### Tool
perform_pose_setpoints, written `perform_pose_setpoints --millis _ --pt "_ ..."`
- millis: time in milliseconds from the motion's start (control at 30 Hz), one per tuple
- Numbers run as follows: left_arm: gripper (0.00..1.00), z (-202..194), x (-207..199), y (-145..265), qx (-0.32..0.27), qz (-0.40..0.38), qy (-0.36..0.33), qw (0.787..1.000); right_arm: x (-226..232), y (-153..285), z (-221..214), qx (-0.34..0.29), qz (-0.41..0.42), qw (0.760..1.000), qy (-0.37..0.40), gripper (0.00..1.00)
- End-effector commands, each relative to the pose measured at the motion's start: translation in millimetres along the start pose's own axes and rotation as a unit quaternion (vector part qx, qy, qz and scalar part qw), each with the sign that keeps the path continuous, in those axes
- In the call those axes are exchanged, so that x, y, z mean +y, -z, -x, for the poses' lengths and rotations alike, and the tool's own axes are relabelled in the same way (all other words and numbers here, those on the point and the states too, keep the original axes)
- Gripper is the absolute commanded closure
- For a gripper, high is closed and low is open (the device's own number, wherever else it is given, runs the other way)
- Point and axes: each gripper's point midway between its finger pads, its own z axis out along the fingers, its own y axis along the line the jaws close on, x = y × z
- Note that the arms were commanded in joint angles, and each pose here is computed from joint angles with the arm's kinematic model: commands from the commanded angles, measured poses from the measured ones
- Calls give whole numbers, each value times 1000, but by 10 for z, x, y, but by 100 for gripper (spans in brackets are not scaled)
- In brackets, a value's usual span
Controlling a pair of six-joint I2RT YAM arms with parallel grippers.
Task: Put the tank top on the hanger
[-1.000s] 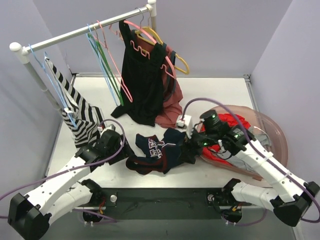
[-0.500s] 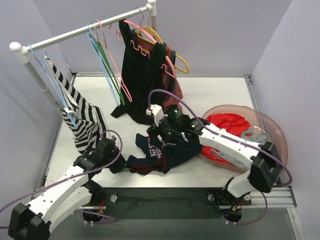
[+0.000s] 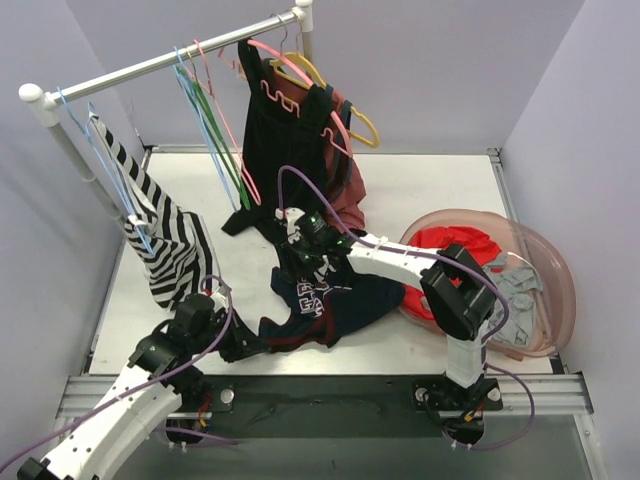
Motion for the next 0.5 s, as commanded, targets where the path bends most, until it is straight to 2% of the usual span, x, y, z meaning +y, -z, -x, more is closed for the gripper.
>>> perform_pose_setpoints --millis 0,33,67,100,133,233,367,467 --pt "100 -90 -62 56 19 -20 17 999 289 40 148 -19 44 999 -18 64" --pt "100 -84 -71 62 16 -22 17 999 335 61 92 -13 51 998 -18 70" --pt "100 -77 -102 78 14 -26 14 999 344 69 -29 -2 50 999 -21 82" --pt "100 -69 -103 89 11 -23 14 1000 397 153 -48 -4 55 998 -21 88" --pt "100 -56 -105 102 7 -21 13 1000 417 205 -64 -5 57 998 -21 100" --pt "100 3 -193 218 -16 -20 -4 1000 380 478 12 -30 39 999 -8 100" --pt "100 90 -313 392 -50 -18 -30 998 274 954 301 -81 15 995 63 100" --pt "100 249 -510 610 -102 -21 -60 993 292 1397 570 -125 13 985 117 100"
